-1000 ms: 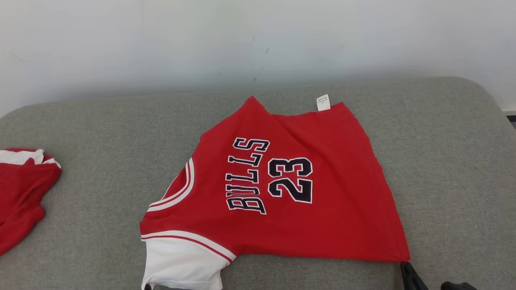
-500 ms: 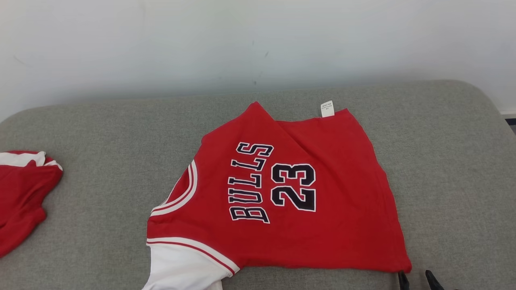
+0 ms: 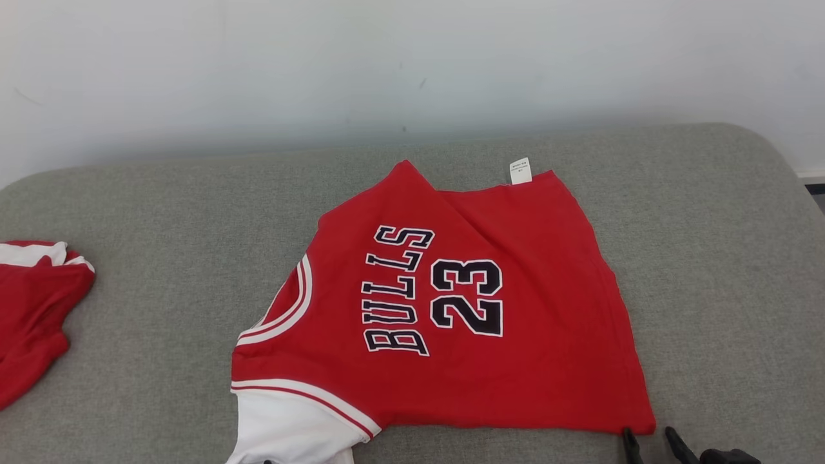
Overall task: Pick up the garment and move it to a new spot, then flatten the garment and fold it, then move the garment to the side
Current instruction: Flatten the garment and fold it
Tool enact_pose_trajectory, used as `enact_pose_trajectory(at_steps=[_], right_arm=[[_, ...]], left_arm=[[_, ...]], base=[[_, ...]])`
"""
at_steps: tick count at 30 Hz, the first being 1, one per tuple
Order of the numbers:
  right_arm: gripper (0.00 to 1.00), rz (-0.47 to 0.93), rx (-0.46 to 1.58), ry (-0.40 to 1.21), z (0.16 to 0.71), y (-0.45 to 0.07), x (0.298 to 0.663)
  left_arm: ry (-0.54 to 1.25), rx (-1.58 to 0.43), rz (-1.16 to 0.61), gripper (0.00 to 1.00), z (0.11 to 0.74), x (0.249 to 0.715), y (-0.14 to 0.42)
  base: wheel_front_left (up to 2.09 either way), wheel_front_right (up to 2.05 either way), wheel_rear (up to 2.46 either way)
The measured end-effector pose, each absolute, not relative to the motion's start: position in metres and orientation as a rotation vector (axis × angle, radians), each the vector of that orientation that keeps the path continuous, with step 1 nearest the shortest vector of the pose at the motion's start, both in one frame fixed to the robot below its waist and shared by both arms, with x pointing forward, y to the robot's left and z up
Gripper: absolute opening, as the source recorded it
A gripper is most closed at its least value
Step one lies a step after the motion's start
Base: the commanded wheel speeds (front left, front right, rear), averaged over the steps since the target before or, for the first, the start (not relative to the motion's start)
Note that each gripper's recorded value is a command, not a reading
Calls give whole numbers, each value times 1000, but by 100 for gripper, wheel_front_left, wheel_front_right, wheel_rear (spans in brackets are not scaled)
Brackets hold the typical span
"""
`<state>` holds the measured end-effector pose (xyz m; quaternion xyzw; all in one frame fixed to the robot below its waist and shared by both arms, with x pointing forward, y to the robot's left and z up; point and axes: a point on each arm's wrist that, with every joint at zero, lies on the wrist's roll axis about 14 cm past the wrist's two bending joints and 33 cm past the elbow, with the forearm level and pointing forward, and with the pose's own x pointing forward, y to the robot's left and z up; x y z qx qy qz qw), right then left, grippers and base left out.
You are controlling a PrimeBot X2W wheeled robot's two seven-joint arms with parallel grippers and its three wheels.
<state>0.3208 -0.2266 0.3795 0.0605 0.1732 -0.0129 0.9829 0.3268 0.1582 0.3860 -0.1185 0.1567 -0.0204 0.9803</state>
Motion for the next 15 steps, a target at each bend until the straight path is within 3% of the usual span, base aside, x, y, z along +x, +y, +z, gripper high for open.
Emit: enact_pose_trajectory(at_steps=[1,2,3,4,15], right_arm=[[100,-24,122,359,377,-226,321],[81,-21,124,365,375,-224,322],[27,-21,124,365,375,-224,322],[0,-17,125,369,374,-223,324],[0,1,133,329,385,-219,332]], left_arm=[[324,-240,-44,67,384,326,157],[331,-240,-45,40,382,327,157],[331,-240,-45,0,382,327,157],[334,-239,-45,0,381,327,158],[284,-250,-61,0,395,332,157]], base=[[0,0,0],[0,0,0],[0,0,0],[0,0,0],[0,0,0]])
